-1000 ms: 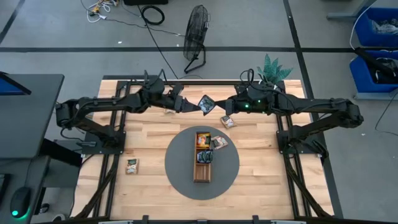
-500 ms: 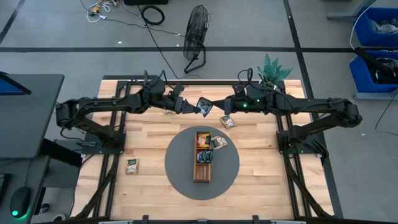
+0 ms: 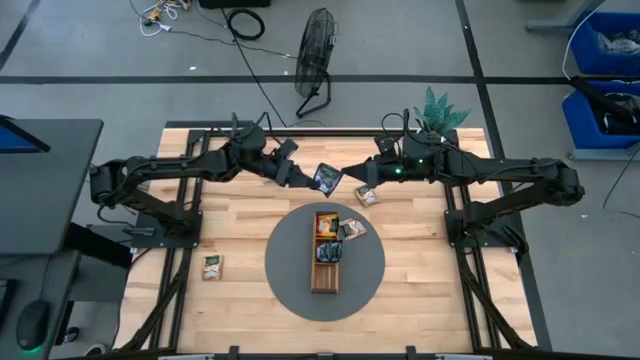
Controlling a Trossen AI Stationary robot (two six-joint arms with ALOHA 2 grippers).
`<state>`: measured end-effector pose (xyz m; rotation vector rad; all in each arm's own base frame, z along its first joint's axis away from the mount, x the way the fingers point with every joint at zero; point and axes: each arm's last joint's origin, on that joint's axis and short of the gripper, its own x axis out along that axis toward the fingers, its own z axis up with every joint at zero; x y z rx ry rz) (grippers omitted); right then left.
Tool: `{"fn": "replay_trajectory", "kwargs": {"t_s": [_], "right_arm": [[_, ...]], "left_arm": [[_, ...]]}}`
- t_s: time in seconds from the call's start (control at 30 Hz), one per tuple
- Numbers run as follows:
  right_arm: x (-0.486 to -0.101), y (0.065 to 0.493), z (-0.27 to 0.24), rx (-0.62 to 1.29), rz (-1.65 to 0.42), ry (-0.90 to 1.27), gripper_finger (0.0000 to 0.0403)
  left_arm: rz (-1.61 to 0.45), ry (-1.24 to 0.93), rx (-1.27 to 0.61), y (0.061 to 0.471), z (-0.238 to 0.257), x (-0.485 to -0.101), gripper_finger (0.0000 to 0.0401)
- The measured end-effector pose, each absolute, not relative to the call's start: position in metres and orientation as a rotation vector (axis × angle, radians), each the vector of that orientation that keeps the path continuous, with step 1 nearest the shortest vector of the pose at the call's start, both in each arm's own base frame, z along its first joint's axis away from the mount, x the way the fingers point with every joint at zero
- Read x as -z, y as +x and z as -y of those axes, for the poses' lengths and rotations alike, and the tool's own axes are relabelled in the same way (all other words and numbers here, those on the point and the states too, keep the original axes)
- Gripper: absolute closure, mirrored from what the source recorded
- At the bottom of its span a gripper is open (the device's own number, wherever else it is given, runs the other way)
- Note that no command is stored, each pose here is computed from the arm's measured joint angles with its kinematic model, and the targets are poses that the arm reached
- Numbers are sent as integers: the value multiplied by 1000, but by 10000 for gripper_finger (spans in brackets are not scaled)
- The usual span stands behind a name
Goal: Pick & Place Tea
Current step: Put the purple tea bag into the middle section of the wooden organizer
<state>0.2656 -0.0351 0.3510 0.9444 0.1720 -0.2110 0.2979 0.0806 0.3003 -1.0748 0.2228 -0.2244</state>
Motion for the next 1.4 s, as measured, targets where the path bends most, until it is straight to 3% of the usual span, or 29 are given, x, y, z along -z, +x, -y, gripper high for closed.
{"fn": "replay_trajectory", "kwargs": {"t_s": [0.17, 0.3, 0.63, 0.8, 1.17, 1.4], "right_arm": [[-355, 262, 37, 131, -190, 936, 401], [-355, 259, 41, -13, -260, 960, 375], [-345, 267, 48, -111, -354, 1043, 222], [-333, 286, 52, -129, -360, 1068, 179], [-338, 326, 58, -190, -519, 1021, 199], [-347, 335, 60, -181, -591, 965, 246]], "left_arm": [[-273, -1039, 310, 297, -78, -299, 391], [-326, -1014, 417, 295, -77, -299, 389], [-399, -1055, 425, 293, -78, -293, 390], [-424, -1066, 414, 296, -75, -288, 392], [-434, -1061, 417, 296, -73, -288, 392], [-443, -1054, 444, 295, -73, -288, 388]]}}
